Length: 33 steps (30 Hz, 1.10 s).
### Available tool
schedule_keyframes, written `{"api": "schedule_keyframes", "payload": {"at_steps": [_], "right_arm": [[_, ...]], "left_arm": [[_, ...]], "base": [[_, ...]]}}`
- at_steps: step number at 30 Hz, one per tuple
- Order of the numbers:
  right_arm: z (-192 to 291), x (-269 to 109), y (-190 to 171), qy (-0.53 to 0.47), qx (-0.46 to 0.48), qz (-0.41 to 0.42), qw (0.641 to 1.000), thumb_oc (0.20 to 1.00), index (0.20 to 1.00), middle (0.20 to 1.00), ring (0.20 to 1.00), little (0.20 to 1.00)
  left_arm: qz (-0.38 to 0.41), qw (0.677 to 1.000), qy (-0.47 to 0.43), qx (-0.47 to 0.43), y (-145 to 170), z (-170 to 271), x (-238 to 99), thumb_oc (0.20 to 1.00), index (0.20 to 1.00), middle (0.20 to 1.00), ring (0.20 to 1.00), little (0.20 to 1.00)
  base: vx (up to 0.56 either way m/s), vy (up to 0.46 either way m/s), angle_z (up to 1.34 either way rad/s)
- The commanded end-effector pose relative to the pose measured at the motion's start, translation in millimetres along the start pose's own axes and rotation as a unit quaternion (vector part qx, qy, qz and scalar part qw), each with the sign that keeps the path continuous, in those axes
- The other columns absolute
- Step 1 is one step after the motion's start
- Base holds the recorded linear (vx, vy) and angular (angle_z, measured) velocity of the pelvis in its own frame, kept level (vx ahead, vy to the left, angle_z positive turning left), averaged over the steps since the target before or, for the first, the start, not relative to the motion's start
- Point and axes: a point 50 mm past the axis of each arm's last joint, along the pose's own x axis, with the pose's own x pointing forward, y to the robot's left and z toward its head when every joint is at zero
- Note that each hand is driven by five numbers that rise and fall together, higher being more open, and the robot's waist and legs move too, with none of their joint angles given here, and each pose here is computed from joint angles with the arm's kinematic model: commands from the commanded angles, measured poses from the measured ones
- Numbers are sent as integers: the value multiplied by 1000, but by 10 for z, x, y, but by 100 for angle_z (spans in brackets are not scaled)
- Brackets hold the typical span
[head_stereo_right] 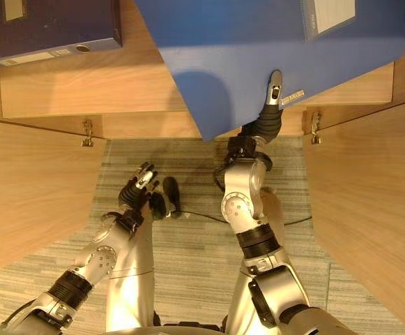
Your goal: Put the empty folder in the office cabinet
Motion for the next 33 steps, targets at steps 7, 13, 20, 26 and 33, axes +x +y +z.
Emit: {"api": "schedule_keyframes", "payload": {"at_steps": [7, 13, 20, 26, 33], "right_arm": [[435, 876, -33, -93, -1, -143, 985, 200, 200, 200, 200, 200], [475, 841, -82, -111, 33, -148, 982, 200, 200, 200, 200, 200], [495, 852, -85, -117, 41, -145, 982, 200, 200, 200, 200, 200], [491, 904, -70, -109, 24, -144, 983, 200, 200, 200, 200, 200], [537, 972, 59, -115, 32, -125, 985, 200, 200, 200, 200, 200]], "left_arm": [[15, 999, 33, 6, 227, -107, -222, 1000, 1000, 1000, 1000, 1000], [16, 999, 48, -4, 320, -174, -328, 1000, 1000, 1000, 1000, 1000], [36, 997, 73, 0, 473, -274, -446, 1000, 1000, 1000, 1000, 1000], [41, 995, 87, 11, 534, -314, -505, 1000, 1000, 1000, 1000, 1000], [46, 995, 92, 13, 591, -322, -561, 1000, 1000, 1000, 1000, 1000]], "base": [[21, 1, 11], [20, 11, 3], [1, 0, 1], [0, 0, 0], [0, 0, 0]]}}
